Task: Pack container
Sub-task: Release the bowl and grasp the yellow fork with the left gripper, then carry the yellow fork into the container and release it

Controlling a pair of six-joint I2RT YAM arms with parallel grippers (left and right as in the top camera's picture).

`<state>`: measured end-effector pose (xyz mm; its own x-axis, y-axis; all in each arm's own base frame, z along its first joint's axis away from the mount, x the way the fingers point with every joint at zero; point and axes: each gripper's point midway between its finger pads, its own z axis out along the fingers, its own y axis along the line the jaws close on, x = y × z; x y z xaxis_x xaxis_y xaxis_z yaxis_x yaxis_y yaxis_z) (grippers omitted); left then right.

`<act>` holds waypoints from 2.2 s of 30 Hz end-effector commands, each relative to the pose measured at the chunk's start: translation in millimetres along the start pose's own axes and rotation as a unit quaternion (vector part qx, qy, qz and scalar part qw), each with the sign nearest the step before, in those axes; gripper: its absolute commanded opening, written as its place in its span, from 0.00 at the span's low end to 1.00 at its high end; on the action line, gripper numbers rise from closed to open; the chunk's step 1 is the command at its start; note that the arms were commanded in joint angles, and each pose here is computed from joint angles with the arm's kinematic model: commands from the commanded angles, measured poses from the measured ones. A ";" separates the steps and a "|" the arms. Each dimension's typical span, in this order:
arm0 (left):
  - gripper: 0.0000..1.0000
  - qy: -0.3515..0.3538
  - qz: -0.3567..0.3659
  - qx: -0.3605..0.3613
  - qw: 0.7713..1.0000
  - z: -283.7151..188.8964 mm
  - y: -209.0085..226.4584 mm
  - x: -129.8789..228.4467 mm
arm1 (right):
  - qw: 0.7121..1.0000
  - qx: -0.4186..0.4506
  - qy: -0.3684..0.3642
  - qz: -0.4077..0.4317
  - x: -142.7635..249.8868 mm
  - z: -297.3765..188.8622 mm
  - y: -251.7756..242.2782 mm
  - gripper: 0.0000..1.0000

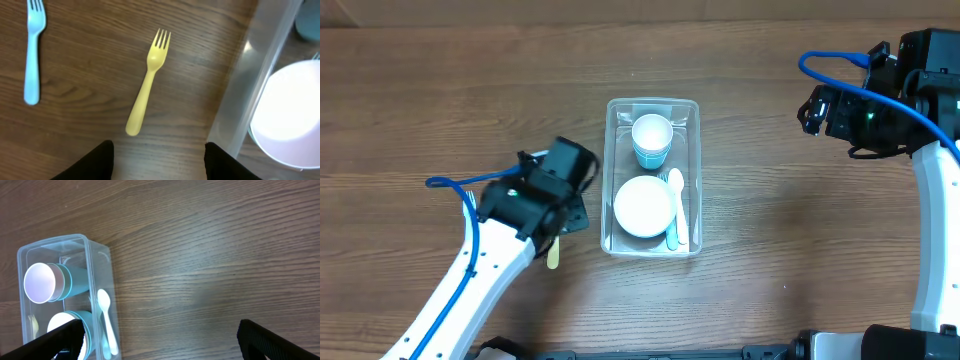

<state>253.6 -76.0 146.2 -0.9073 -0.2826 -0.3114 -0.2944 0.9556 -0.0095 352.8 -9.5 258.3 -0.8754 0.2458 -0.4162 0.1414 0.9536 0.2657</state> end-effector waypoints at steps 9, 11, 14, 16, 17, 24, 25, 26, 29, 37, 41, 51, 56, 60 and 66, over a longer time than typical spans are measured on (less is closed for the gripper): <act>0.60 0.041 0.058 0.084 0.994 67.3 9.6 19.1 | 1.000 0.000 -0.017 -0.002 -7.0 -7.7 1.2 1.00; 0.60 0.040 0.060 0.071 0.995 77.4 15.0 23.3 | 1.000 0.000 -0.017 -0.002 -7.0 -7.7 1.2 1.00; 0.66 0.039 0.073 0.061 0.995 93.1 19.7 29.5 | 1.000 0.000 -0.017 -0.002 -7.0 -7.7 1.2 1.00; 0.69 0.040 0.076 0.044 0.995 101.7 25.1 31.0 | 1.000 0.000 -0.017 -0.002 -7.0 -7.7 1.2 1.00; 0.69 0.041 0.076 0.039 0.996 104.8 26.5 30.7 | 1.000 0.000 -0.017 -0.002 -7.0 -7.7 1.2 1.00; 0.65 0.073 0.096 0.017 0.993 137.9 27.3 36.4 | 1.000 0.000 -0.017 -0.002 -7.0 -7.7 1.2 1.00; 0.61 0.079 0.096 0.014 0.992 142.8 27.5 38.3 | 1.000 0.000 -0.017 -0.002 -7.0 -7.7 1.2 1.00; 0.57 0.083 0.097 0.013 0.992 146.1 27.5 39.5 | 1.000 0.000 -0.017 -0.002 -7.0 -7.7 1.2 1.00; 0.56 0.091 0.098 0.009 0.991 155.0 27.3 41.8 | 1.000 0.000 -0.017 -0.002 -7.0 -7.7 1.2 1.00; 0.11 0.085 0.097 0.012 0.992 152.7 23.4 34.4 | 1.000 0.000 -0.017 -0.002 -7.0 -7.7 1.2 1.00; 0.09 0.082 0.097 0.013 0.992 145.5 19.5 24.6 | 1.000 0.000 -0.017 -0.002 -7.0 -7.7 1.2 1.00; 0.04 0.056 0.104 0.031 0.992 78.7 -6.9 -38.4 | 1.000 0.000 -0.017 -0.002 -7.0 -7.7 1.2 1.00; 0.05 0.023 0.108 0.088 0.990 14.1 -32.9 -62.1 | 1.000 0.000 -0.017 -0.002 -7.0 -7.7 1.2 1.00; 0.09 -0.028 0.112 0.142 0.983 -39.4 -63.4 -66.2 | 1.000 0.000 -0.017 -0.002 -7.0 -7.7 1.2 1.00; 0.13 -0.060 0.132 0.207 0.967 -76.9 -116.6 -43.8 | 1.000 0.000 -0.017 -0.002 -7.0 -7.7 1.2 1.00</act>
<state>311.1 -153.2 223.6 -0.8907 -0.0210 -0.4541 0.0904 0.9708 -0.2223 352.8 -9.6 258.4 -0.8752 0.2457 -0.4166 0.1411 0.9536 0.2659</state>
